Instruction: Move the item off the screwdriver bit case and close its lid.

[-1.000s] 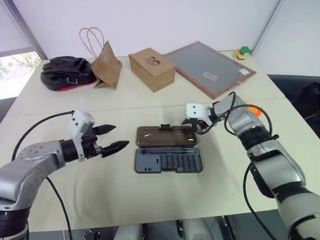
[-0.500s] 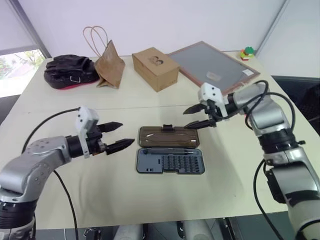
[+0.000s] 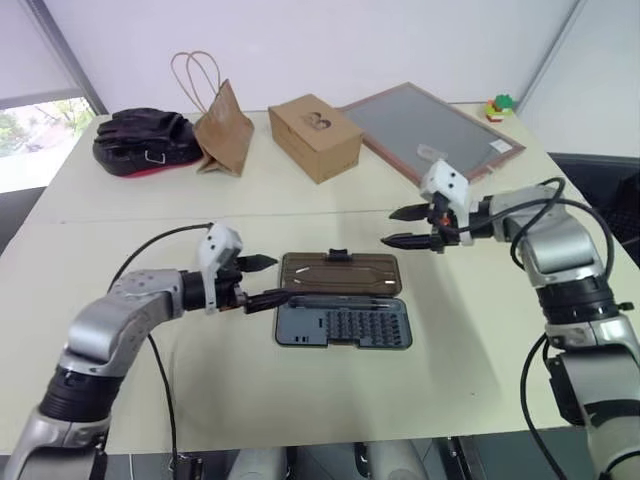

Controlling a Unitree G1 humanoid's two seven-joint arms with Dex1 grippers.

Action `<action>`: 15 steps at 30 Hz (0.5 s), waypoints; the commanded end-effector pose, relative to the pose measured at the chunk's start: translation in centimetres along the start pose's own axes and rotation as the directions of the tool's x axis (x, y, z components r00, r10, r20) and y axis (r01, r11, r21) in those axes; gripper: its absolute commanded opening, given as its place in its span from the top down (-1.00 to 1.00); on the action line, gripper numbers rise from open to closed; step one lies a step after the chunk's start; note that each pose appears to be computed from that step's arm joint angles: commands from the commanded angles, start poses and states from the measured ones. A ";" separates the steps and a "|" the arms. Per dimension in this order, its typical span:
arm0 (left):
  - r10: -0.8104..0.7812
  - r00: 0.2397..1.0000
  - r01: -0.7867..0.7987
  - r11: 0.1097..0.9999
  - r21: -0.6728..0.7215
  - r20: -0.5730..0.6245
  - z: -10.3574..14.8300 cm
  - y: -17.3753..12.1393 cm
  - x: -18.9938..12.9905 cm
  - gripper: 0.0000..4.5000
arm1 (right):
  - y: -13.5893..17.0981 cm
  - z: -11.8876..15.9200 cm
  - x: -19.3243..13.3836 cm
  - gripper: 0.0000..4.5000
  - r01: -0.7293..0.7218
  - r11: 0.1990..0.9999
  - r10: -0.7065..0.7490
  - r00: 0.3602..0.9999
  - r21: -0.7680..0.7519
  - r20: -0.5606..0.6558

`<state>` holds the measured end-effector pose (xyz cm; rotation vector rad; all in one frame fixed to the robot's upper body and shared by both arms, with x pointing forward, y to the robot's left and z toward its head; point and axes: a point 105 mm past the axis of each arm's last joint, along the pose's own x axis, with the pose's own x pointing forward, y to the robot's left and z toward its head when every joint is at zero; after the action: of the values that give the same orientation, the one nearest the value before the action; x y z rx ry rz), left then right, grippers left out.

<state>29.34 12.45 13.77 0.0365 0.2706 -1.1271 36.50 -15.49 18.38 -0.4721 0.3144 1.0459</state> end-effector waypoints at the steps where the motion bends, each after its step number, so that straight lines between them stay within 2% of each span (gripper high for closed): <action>1: -0.036 0.999 0.035 0.998 0.054 0.015 1.0 -0.3 0.4 -0.14 | -0.3 1.3 -0.9 -0.34 0.034 0.999 -0.033 0.999 -0.039 0.035; 4: -0.046 0.999 0.045 0.997 0.065 0.015 1.3 -0.3 0.5 0.58 | -0.3 1.3 -1.1 -0.34 0.044 0.998 -0.043 0.999 -0.041 0.031; 6: -0.058 0.998 0.057 0.995 0.079 0.010 1.5 -0.5 0.4 0.99 | -0.4 1.2 -1.2 -0.34 0.046 0.998 -0.045 0.999 -0.041 0.028; 10: -0.104 0.993 0.111 0.985 0.133 -0.057 1.4 -1.7 0.2 0.99 | -0.5 0.8 -1.1 -0.34 0.046 0.998 -0.046 0.999 -0.050 0.009; 13: -0.153 0.973 0.182 0.969 0.165 -0.173 -0.6 -3.0 -0.1 0.99 | -0.4 0.5 -0.7 -0.34 0.038 0.998 -0.038 0.999 -0.060 -0.003; 15: -0.167 0.963 0.204 0.964 0.169 -0.209 -1.6 -3.4 -0.2 0.99 | -0.5 0.2 -0.3 -0.34 0.036 0.997 -0.037 0.999 -0.072 -0.015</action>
<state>26.54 11.83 12.54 0.2466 0.3624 -1.3002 36.63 -15.97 18.18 -0.5163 0.3136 1.0211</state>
